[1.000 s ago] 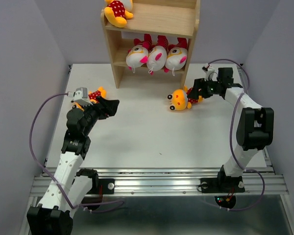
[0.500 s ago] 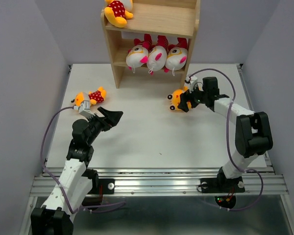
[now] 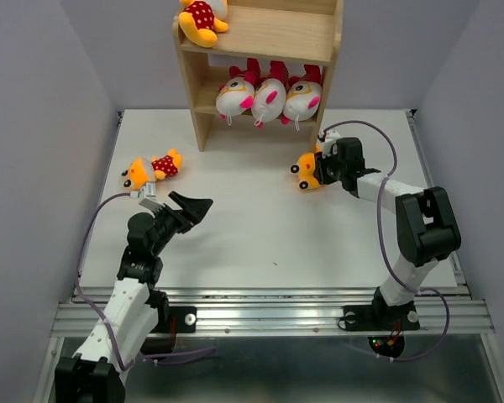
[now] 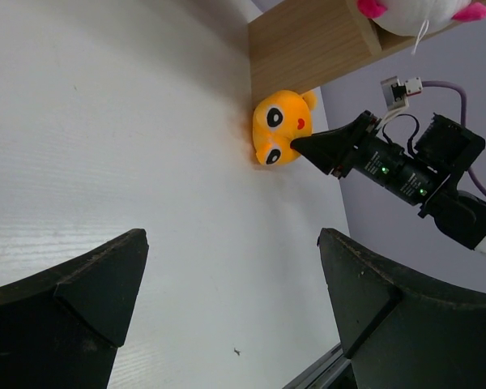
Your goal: Place and organize the stuffed toys onto the shelf
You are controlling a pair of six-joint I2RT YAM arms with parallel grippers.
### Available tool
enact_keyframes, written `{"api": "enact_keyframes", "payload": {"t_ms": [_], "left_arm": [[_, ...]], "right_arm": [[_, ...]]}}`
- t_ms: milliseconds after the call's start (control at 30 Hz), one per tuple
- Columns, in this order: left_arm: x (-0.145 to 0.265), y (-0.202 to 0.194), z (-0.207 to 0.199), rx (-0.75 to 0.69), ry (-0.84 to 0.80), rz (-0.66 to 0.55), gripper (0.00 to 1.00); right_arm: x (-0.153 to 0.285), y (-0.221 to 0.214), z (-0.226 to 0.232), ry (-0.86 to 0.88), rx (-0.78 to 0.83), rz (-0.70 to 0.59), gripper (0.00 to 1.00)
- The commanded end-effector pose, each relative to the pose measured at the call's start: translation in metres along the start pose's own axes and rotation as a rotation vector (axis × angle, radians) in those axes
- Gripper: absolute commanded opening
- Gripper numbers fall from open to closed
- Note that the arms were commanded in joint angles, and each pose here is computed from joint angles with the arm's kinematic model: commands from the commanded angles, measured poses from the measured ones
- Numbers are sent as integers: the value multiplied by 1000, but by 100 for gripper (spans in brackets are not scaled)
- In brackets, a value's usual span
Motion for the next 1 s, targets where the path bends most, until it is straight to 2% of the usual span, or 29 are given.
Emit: {"api": "enact_keyframes", "payload": {"t_ms": [0,67,233,400,433,500,567,600,667,800,900,967], "left_arm": [[-1,3,-16,-10,-81,-12,97],[-3,-2,-18,-9,-95,16,97],[-10,-21,-29,-14,-139,77,97],[-24,-44,-62,-61,-217,99,98],[-28,-60,-69,-64,-232,148,98],[-36,-59,-90,-84,-278,135,98],[-47,-76,-99,-106,-291,185,98],[-53,-71,-113,-130,-318,177,98],[-66,-83,-117,-157,-316,218,97],[-87,-86,-142,-212,-336,219,98],[-97,-91,-142,-249,-320,229,98],[-102,-95,-139,-261,-300,244,98]], "right_arm": [[-7,5,-2,-10,-32,-19,15],[-3,7,7,40,-37,-14,1],[35,24,48,237,-95,-29,1],[83,41,91,404,-405,20,1],[93,40,101,455,-447,48,1],[101,33,115,512,-588,119,1],[108,28,126,562,-700,183,1],[109,22,132,578,-728,209,1],[114,19,142,614,-762,243,1],[126,12,159,659,-777,279,1],[135,4,171,695,-793,317,1],[143,10,179,748,-777,289,1]]}}
Point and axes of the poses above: each gripper's point midway between its finger pads, its own x axis back along the fingers, its own z axis along the line the jaws close on, y = z × x, the point moved 1 cm from there along x, back along the fingers, and after that the axes turned 7 degrees about -x, right-handed, at the moved point
